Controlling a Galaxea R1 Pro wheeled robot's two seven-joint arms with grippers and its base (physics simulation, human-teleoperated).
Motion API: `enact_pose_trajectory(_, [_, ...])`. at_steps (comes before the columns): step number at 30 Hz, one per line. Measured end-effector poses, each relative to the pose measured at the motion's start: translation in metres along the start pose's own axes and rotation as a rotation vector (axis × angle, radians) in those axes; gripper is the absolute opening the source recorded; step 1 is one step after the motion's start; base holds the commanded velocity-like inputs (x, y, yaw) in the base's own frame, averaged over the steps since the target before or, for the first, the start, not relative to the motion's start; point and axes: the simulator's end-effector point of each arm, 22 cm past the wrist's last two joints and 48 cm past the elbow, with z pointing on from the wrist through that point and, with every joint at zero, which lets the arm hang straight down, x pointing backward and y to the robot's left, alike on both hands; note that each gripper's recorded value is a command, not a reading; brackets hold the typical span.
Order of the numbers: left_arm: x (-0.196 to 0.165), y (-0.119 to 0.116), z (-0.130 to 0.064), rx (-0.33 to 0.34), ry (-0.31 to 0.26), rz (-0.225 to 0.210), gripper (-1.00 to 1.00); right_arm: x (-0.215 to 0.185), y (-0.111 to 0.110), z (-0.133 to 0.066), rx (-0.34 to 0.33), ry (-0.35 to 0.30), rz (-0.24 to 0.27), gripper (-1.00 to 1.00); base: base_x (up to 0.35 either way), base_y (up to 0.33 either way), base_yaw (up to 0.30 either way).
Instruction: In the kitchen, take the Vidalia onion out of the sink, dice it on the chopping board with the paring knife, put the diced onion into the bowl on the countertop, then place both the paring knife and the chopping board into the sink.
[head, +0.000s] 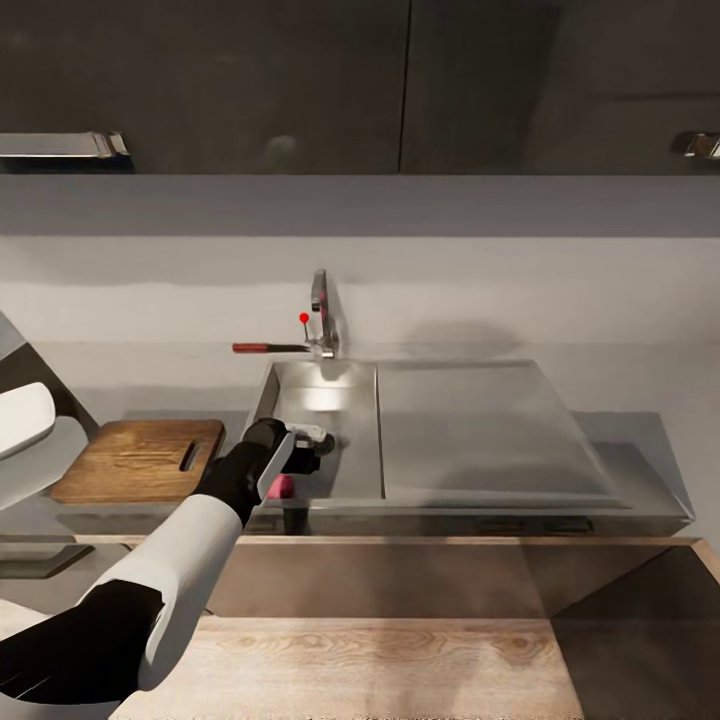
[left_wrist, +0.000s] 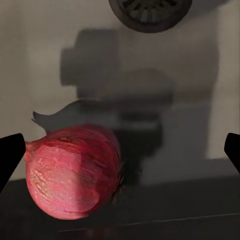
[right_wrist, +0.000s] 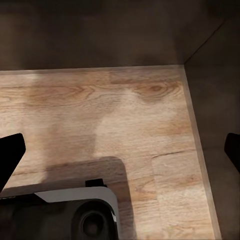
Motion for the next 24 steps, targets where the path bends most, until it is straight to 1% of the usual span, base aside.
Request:
enact_pose_trajectory(2, [-0.001,0.002,0.001,-0.001,-0.001,-0.007,1.0,0.001,0.0,0.0,0.0,0.003,0.0,1.0,0.0,0.0,0.0])
enact_pose_trajectory(4, [-0.003,0.005,0.0,0.002,-0.007,-0.026,1.0,0.002,0.0,0.0,0.0,0.005,0.0,1.0,0.0,0.0,0.0])
enact_pose_trajectory(5, [-0.009,0.01,-0.003,0.005,-0.021,-0.053,1.0,0.002,0.0,-0.001,-0.001,0.006,-0.001,1.0,0.0,0.0,0.0])
enact_pose_trajectory(6, [-0.014,0.013,-0.005,0.008,-0.034,-0.07,1.0,0.002,0.0,-0.001,-0.001,0.006,-0.001,1.0,0.0,0.0,0.0])
enact_pose_trajectory(10, [-0.022,0.018,-0.01,0.01,-0.054,-0.094,1.0,0.003,0.0,-0.001,-0.001,0.007,-0.001,1.0,0.0,0.0,0.0])
enact_pose_trajectory(16, [-0.021,0.02,-0.009,0.01,-0.053,-0.102,1.0,0.003,0.001,-0.001,-0.003,0.007,-0.002,1.0,0.0,0.0,0.0])
enact_pose_trajectory(21, [-0.009,0.019,-0.002,0.009,-0.019,-0.1,1.0,0.003,0.001,-0.001,-0.004,0.006,-0.003,1.0,0.0,0.0,0.0])
enact_pose_trajectory(24, [0.005,0.019,0.006,0.008,0.018,-0.098,1.0,0.003,0.0,-0.001,-0.005,0.006,-0.004,1.0,0.0,0.0,0.0])
